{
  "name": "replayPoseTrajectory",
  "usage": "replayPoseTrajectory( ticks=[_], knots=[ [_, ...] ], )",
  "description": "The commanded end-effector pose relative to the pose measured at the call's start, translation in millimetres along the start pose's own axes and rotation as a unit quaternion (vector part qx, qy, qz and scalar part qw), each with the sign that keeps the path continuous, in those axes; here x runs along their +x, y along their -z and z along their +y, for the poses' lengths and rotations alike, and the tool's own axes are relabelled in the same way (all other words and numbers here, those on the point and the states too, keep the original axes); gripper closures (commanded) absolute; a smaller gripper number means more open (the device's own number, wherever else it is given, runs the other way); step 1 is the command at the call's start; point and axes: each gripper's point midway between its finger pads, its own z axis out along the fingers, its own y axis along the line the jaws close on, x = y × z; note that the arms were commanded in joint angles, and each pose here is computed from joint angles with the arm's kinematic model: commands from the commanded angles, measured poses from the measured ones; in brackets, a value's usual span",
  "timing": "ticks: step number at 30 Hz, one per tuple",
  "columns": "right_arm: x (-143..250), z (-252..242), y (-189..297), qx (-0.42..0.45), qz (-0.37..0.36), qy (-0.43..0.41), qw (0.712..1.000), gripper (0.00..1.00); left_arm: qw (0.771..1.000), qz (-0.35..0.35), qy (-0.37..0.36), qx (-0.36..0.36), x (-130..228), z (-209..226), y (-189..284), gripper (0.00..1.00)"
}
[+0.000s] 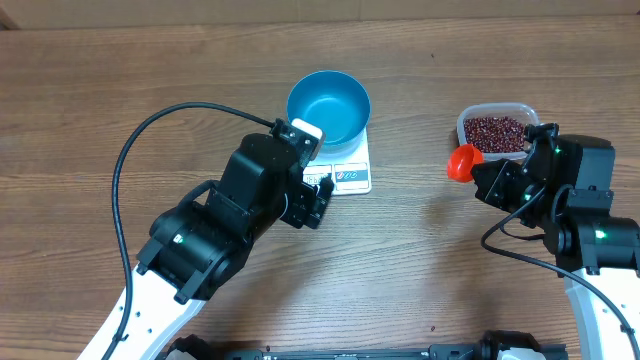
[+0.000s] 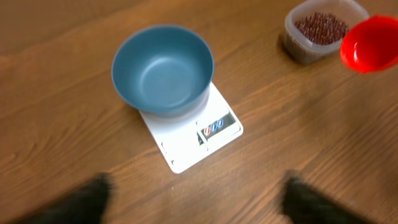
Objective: Scoop item into bowl and weigh 150g on scale
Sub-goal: 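Withdraw the left gripper from the scale toward the front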
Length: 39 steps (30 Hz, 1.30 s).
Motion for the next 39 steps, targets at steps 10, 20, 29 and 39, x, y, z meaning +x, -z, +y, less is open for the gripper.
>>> replayPoseTrajectory(
  ticks=[10, 20, 29, 39],
  knots=[
    [-10, 1, 5, 0.003, -0.018, 0.005, 1.0, 0.96, 0.999, 0.046, -0.011, 0.001, 16, 0, -7, 0.01],
    [-19, 5, 5, -0.004, -0.037, 0.015, 0.999, 0.96, 0.996, 0.074, -0.044, -0.023, 25, 8, -27, 0.0],
    [-26, 7, 6, -0.008, -0.051, 0.024, 0.998, 0.96, 0.991, 0.114, -0.051, -0.038, 41, 19, -53, 0.0],
    [-28, 7, 6, -0.007, -0.056, 0.025, 0.998, 0.96, 0.991, 0.114, -0.061, 0.032, 44, 41, -61, 0.0]
  ],
)
